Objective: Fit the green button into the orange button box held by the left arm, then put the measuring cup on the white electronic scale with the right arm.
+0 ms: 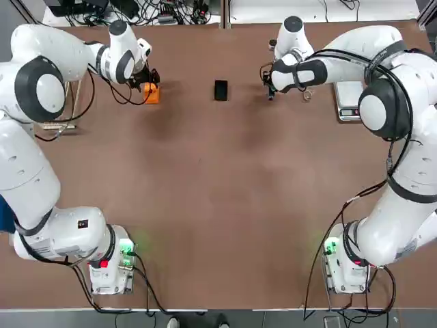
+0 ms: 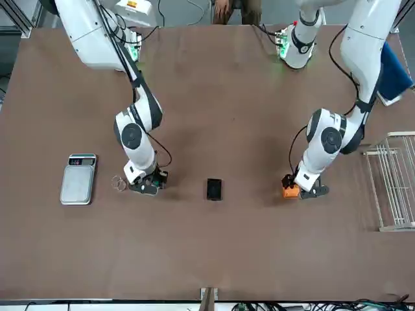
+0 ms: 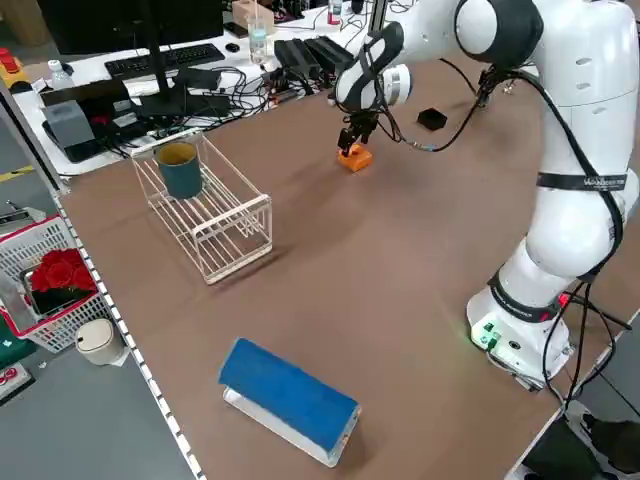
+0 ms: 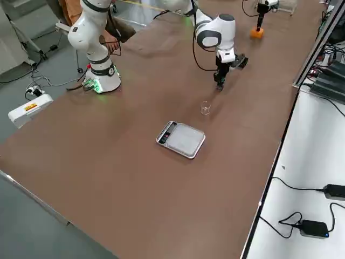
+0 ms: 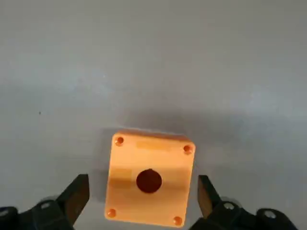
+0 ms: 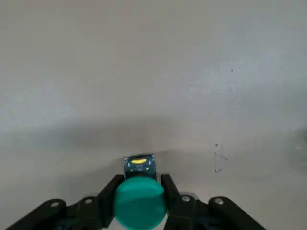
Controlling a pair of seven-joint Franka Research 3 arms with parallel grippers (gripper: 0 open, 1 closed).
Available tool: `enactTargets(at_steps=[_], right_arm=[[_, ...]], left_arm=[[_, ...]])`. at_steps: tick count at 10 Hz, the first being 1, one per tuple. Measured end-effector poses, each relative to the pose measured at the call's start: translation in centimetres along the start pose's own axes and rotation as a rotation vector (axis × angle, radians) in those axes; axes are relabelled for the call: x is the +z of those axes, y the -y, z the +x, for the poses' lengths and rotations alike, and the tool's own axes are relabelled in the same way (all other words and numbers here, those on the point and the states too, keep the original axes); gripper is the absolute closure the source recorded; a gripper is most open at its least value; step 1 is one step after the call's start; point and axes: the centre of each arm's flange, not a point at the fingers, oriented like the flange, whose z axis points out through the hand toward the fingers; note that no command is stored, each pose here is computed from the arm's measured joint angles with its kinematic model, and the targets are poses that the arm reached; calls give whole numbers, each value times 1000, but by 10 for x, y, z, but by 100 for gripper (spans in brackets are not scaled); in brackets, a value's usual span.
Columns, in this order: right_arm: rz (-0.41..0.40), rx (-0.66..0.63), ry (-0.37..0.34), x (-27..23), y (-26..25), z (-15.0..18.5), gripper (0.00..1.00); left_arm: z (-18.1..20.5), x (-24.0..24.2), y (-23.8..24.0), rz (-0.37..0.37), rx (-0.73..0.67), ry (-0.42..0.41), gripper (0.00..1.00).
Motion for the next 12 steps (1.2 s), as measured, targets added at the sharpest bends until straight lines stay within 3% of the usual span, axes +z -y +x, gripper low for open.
enactTargets(at_steps=[4, 8, 11, 12], right_arm=[[-34, 7, 23, -32, 22, 13, 61], [-10, -4, -20, -133, 123, 7, 61], [66, 18, -56, -131, 213, -21, 61], [83, 15, -61, -114, 233, -23, 61]], left_arm=[[2, 10, -5, 7, 29, 1, 0], [1, 18, -1, 17, 39, 9, 0], [-3, 25, -5, 16, 49, 20, 3], [-4, 27, -6, 20, 60, 20, 13]])
